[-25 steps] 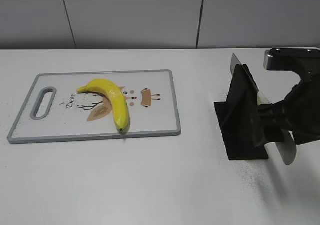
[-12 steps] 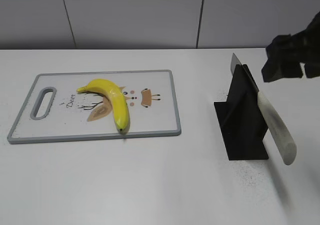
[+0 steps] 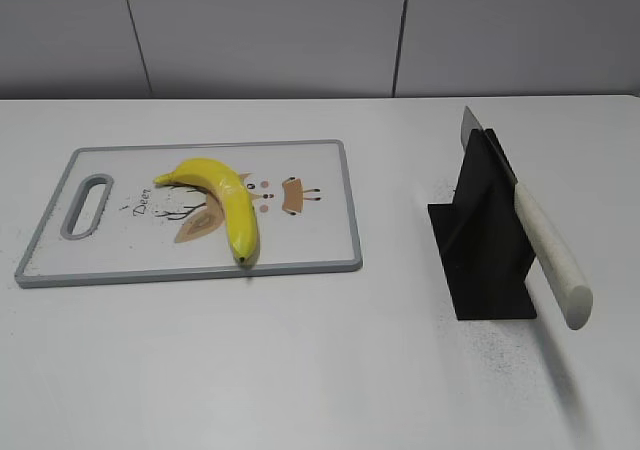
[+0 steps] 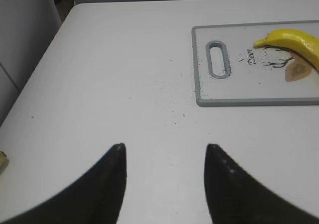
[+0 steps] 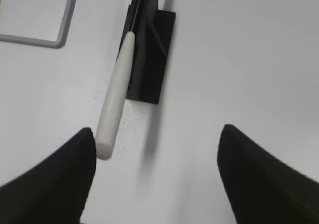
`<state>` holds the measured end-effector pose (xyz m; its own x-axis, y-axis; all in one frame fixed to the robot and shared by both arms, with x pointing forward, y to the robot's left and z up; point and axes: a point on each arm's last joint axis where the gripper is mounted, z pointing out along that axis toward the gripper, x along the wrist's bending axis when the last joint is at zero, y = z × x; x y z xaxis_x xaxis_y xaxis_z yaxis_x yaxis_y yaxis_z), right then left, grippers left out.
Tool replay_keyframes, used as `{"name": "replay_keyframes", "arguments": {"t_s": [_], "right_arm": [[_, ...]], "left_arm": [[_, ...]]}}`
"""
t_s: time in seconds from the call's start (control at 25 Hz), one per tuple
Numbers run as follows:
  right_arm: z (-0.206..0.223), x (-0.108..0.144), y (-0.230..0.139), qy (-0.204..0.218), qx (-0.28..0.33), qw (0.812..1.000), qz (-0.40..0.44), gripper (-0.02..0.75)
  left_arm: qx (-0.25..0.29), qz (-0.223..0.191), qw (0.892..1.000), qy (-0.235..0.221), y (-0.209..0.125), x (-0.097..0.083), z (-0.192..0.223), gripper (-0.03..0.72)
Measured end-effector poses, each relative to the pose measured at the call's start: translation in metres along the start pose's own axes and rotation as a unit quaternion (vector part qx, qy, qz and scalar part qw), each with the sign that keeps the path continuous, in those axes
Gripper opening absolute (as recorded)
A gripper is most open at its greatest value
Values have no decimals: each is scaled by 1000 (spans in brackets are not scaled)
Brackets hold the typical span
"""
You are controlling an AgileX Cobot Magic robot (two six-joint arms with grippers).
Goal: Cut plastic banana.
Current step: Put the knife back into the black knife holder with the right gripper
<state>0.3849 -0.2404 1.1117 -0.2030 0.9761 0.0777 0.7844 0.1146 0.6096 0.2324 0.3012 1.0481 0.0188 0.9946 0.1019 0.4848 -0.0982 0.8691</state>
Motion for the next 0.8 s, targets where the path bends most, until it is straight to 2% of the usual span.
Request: {"name": "replay_keyframes", "arguments": {"t_s": [0.16,0.32,0.56,0.8], "right_arm": [[-14,-13,-46,-6,-23,1000,-6,597],[-31,-25,-85,-6,-84,996,-8,597],[-54,-36,-125,10,-177,984,1,596],[-52,-41,-153,19,-204,979,-16,596]], "left_arm": [[0,0,1000,0,0,0,0,490],[0,0,1000,0,0,0,0,490],[0,0,1000,0,0,0,0,482],[0,0,1000,0,0,0,0,472]]}}
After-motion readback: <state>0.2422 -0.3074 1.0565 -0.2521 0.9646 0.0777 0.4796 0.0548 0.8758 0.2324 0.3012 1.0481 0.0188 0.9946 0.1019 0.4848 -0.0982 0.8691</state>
